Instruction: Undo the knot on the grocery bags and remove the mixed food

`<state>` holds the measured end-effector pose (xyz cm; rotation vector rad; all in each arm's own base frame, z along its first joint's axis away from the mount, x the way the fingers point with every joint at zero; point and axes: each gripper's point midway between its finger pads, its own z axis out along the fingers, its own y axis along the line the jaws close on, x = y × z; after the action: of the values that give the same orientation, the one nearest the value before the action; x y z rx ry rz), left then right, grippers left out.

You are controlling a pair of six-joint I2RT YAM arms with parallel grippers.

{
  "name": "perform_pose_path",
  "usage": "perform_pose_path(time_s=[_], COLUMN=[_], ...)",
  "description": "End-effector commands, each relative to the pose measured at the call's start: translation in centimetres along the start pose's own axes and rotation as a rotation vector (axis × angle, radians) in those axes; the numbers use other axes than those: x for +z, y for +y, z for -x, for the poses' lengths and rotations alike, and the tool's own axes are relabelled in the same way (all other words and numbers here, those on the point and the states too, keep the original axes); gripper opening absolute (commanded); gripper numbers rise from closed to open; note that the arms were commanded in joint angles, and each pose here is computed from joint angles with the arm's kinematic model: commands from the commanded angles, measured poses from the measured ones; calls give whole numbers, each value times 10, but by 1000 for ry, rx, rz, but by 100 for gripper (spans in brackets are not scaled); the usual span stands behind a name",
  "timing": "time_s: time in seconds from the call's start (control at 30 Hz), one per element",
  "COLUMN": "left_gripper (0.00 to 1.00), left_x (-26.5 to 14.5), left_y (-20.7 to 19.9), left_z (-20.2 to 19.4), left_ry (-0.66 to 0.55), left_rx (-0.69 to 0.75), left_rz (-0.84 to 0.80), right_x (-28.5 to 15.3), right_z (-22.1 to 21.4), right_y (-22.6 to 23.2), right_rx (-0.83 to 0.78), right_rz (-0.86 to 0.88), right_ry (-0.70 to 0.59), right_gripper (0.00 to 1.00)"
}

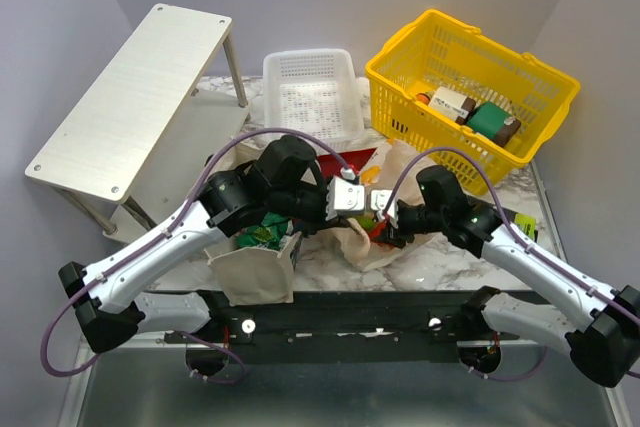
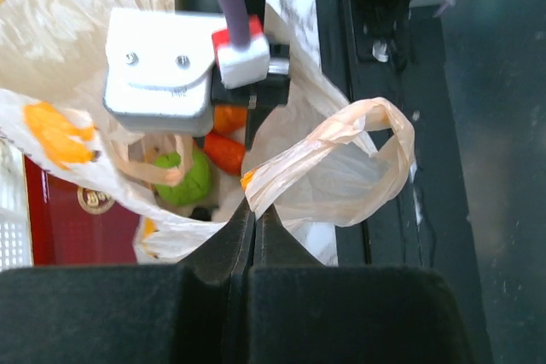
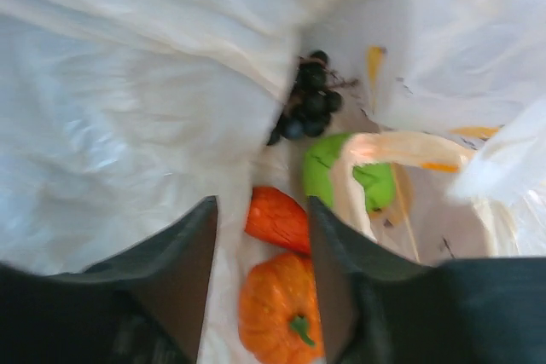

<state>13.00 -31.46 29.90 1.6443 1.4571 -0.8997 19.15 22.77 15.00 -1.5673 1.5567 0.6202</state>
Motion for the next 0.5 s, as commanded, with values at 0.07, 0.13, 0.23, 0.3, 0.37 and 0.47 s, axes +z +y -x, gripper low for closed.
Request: perform_pose_path(time_s=[0.07,0.13,0.23,0.3,0.37,0.47], left_gripper=[0,0,0,0,0,0], left_x=[-20,-20,-24,-27,-31,-46], left_y=[-10,-15,-20,-20,-23,-24], left_z=[-42,-56,-63,-66,-67,-55], left_ry=[47,69,71,79,96,86], left_rx=[124,98,88,102,123,150], left_rz=[74,76,84,90,82,100], right_x=[23,33,39,42,45,51], right_z=[10,3,6,5,-1,-10], right_y=[9,5,-6,-14,-16,-27], right_rx=[-46,-4,49,131,179,270], right_rz=[61,47,-17,-69,-88,-158], right_ry=[-62,-45,-72,-66,-53,-29], right_gripper=[59,60,61,58,51,45])
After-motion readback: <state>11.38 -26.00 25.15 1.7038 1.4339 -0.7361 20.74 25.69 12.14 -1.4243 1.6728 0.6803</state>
